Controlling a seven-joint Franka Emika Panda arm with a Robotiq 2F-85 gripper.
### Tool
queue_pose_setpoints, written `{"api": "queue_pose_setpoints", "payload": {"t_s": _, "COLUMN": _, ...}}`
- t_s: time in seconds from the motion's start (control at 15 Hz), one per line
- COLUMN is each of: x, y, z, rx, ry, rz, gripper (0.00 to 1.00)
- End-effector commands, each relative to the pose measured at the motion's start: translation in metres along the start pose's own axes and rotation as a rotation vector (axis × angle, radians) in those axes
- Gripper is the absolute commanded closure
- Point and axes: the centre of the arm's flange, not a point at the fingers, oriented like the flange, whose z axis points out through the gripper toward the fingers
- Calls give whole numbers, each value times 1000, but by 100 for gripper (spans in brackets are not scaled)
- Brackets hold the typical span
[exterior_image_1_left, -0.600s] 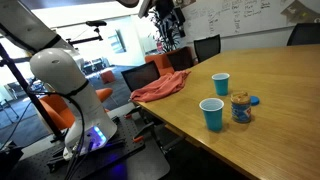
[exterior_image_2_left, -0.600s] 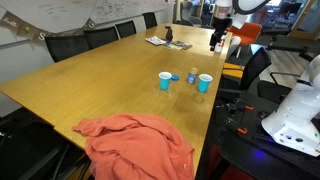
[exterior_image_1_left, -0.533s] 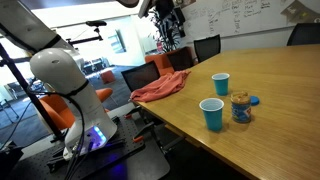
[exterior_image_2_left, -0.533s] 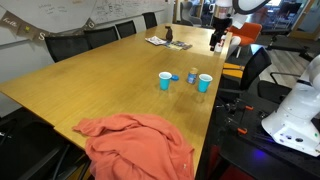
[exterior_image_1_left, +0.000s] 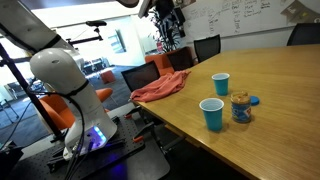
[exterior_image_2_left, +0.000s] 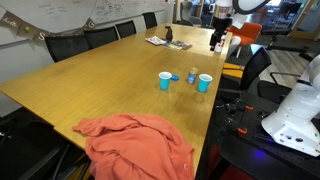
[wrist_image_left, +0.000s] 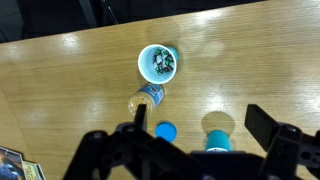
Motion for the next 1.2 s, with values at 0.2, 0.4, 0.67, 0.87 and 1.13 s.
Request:
{"api": "queue_pose_setpoints", "payload": {"t_s": 0.2, "x": 15, "y": -7, "z": 6, "rx": 15, "ry": 16, "rz": -29, "gripper": 0}}
{"api": "queue_pose_setpoints", "payload": {"t_s": 0.4, "x": 40, "y": -24, "z": 17, "rx": 62, "ry": 49, "rz": -99, "gripper": 0}}
{"api": "queue_pose_setpoints", "payload": {"t_s": 0.67, "x": 78, "y": -46, "z": 42, "rx": 120, "ry": 90, "rz": -166, "gripper": 0}}
{"api": "queue_pose_setpoints", "payload": {"t_s": 0.87, "x": 111, "y": -51, "z": 64, "rx": 199, "ry": 76, "rz": -205, "gripper": 0}}
{"api": "queue_pose_setpoints", "payload": {"t_s": 1.13, "x": 148, "y": -50, "z": 94, "rx": 298, "ry": 38, "rz": -244, "gripper": 0}}
